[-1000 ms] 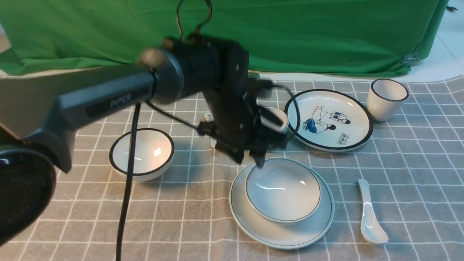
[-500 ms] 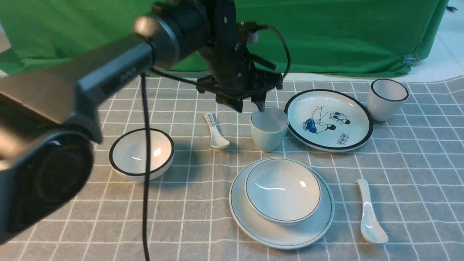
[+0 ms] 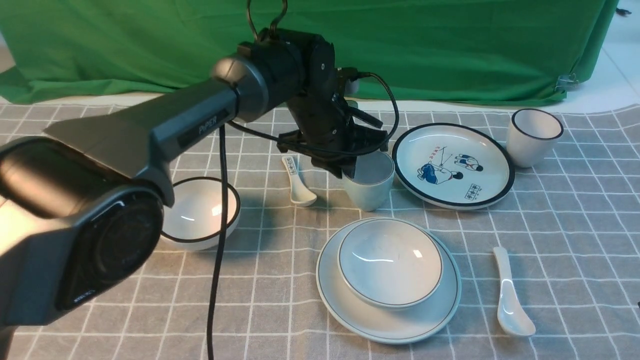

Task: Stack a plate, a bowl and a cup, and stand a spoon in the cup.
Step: Use the left arm to grab a blue teacup, then use the left arm to put the blue teacup into the blue rice bowl in the middle

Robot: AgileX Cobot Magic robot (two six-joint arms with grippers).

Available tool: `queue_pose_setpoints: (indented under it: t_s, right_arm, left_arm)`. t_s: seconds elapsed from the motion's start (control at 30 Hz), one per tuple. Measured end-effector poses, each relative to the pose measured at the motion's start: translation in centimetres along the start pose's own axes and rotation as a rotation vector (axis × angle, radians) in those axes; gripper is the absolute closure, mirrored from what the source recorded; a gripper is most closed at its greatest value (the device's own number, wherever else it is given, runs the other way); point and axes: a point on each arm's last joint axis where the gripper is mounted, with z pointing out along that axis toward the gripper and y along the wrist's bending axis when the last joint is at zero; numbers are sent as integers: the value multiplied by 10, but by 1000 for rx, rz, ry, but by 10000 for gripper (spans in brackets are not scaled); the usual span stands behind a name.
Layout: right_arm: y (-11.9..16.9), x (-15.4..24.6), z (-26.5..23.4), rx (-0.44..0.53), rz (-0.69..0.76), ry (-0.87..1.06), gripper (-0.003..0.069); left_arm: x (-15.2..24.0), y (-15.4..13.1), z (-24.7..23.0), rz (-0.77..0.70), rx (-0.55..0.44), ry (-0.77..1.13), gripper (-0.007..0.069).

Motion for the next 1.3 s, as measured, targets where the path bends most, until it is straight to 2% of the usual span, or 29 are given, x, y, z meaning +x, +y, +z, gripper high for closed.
queue_pose_setpoints:
  t_s: [0.1,0.2,0.33,0.43,0.5,0.6,0.7,0.87,1.1,1.3]
  right_arm:
    - [0,0,0,0,-2,-1,638]
    - [0,0,0,-1,-3,-3,638]
    - [0,-1,0,-4,-4,-15,638]
    - [1,-1,0,-5,-4,-17,638]
    - [1,0,3,-5,-7,-11,638]
    - [2,2,5,-4,-10,-1,638]
    - [2,2,5,-4,-11,0,638]
    - [2,1,5,-5,-11,-5,638]
    - [2,1,5,-7,-13,-14,638]
    - [2,1,5,-7,-13,-14,638]
  left_arm:
    - [-6,-4,-20,13,4,-32,589]
    - [-12,-12,-63,58,34,-74,589]
    - [2,-37,-114,180,86,-48,589]
    - [12,-49,-114,218,96,-8,589]
    - [32,-68,-98,260,109,62,589]
    - [60,-81,-69,315,70,184,589]
    - [74,-79,-52,307,47,250,589]
    - [80,-69,-37,295,-12,256,589]
    - [71,-61,-31,266,-21,173,589]
    - [73,-60,-31,263,-27,196,587]
